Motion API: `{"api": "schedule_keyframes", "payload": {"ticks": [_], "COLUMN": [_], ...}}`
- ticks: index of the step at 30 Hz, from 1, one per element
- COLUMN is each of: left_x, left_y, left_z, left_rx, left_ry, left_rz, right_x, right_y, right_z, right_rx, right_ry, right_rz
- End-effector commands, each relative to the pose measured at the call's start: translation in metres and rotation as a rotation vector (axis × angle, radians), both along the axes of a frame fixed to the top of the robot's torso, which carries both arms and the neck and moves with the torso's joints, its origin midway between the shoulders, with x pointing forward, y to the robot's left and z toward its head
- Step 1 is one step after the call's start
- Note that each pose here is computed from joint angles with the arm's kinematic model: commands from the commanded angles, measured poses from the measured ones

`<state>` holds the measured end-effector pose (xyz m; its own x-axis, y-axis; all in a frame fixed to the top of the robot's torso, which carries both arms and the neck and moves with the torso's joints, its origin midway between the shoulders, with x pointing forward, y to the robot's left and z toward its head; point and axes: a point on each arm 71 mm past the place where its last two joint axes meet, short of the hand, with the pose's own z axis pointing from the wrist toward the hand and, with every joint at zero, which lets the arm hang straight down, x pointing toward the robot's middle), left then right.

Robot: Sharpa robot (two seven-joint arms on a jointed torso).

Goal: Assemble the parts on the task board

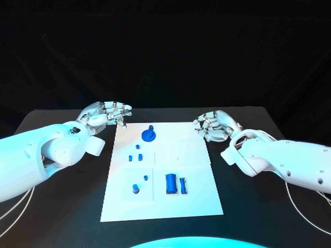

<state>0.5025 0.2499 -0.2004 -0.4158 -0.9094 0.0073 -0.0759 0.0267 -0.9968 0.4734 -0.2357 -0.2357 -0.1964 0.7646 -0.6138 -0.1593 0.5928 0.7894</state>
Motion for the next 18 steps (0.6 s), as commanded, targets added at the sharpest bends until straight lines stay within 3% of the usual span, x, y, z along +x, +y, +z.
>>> {"api": "schedule_keyframes", "payload": {"ticks": [1, 5, 12, 15, 16, 18], "left_x": [0.0068, 0.0148, 0.0265, 0.0287, 0.0265, 0.0256], "left_y": [0.008, 0.011, 0.015, 0.014, 0.012, 0.010], "left_z": [0.0029, -0.0027, -0.0114, -0.0134, -0.0155, -0.0158], "left_rx": [-0.096, -0.133, -0.171, -0.176, -0.127, -0.125], "left_ry": [-0.071, -0.081, -0.091, -0.095, -0.060, -0.060], "left_rz": [0.147, 0.221, 0.303, 0.319, 0.253, 0.256], "right_x": [0.019, 0.039, 0.063, 0.068, 0.065, 0.063], "right_y": [-0.008, -0.015, -0.015, -0.015, -0.017, -0.015], "right_z": [0.001, 0.000, -0.002, -0.003, -0.004, -0.004], "right_rx": [0.262, 0.342, 0.433, 0.450, 0.334, 0.341], "right_ry": [0.048, 0.052, 0.063, 0.066, 0.050, 0.050], "right_rz": [-0.023, -0.042, -0.041, -0.042, -0.093, -0.095]}}
